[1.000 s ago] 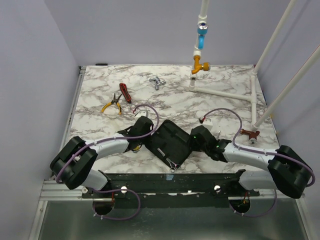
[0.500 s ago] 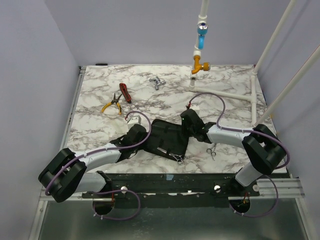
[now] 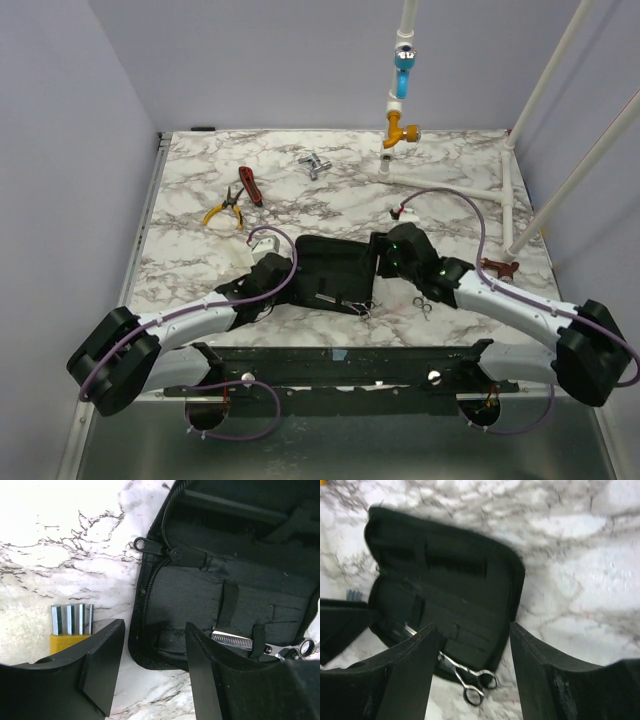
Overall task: Sort the hair-cutting tools
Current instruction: Adjust the hairdressing tool bag at the center of the board.
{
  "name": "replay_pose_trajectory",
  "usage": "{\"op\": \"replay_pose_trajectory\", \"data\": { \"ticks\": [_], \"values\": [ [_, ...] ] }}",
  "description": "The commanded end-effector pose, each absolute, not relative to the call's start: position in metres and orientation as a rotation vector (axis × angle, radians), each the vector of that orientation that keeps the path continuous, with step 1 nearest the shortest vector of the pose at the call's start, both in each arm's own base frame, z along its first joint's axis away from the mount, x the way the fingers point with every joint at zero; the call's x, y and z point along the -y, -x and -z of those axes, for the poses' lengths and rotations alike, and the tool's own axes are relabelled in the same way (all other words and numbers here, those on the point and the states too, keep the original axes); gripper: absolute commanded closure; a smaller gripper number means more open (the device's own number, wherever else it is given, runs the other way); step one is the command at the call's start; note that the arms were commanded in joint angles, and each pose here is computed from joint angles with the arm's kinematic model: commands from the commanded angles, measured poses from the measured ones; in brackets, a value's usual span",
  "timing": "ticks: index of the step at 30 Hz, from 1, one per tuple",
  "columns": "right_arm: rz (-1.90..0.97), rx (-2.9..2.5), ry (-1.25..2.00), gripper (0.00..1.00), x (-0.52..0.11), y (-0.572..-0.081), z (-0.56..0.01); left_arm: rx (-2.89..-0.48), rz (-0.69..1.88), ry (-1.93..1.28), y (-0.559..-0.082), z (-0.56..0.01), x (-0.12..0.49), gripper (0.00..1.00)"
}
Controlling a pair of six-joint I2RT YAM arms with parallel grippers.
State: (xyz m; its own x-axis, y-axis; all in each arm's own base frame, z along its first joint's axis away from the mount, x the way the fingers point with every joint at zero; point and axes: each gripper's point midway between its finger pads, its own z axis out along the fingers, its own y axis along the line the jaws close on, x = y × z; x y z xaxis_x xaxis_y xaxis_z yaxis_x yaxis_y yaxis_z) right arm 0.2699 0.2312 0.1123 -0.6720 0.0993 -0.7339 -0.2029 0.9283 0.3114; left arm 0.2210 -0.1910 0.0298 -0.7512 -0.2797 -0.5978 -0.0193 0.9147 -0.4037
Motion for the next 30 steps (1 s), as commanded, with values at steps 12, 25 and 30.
{"op": "replay_pose_trajectory", "data": {
  "ticks": [12,25,30],
  "values": [
    [-0.585,-2.396,0.043,0.43,-0.222,-0.222,-0.05,-2.439,0.508,0.161,-0.216,-0.019,0.2,0.61],
    [-0.489,-2.401,0.12,0.47,-0.237,-0.25,-0.05,-2.425,0.564,0.164,-0.199,-0.017,0.2,0.76],
    [-0.468,-2.377,0.112,0.42,-0.222,-0.242,-0.072,-2.419,0.506,0.181,-0.2,-0.018,0.189,0.59]
  ]
}}
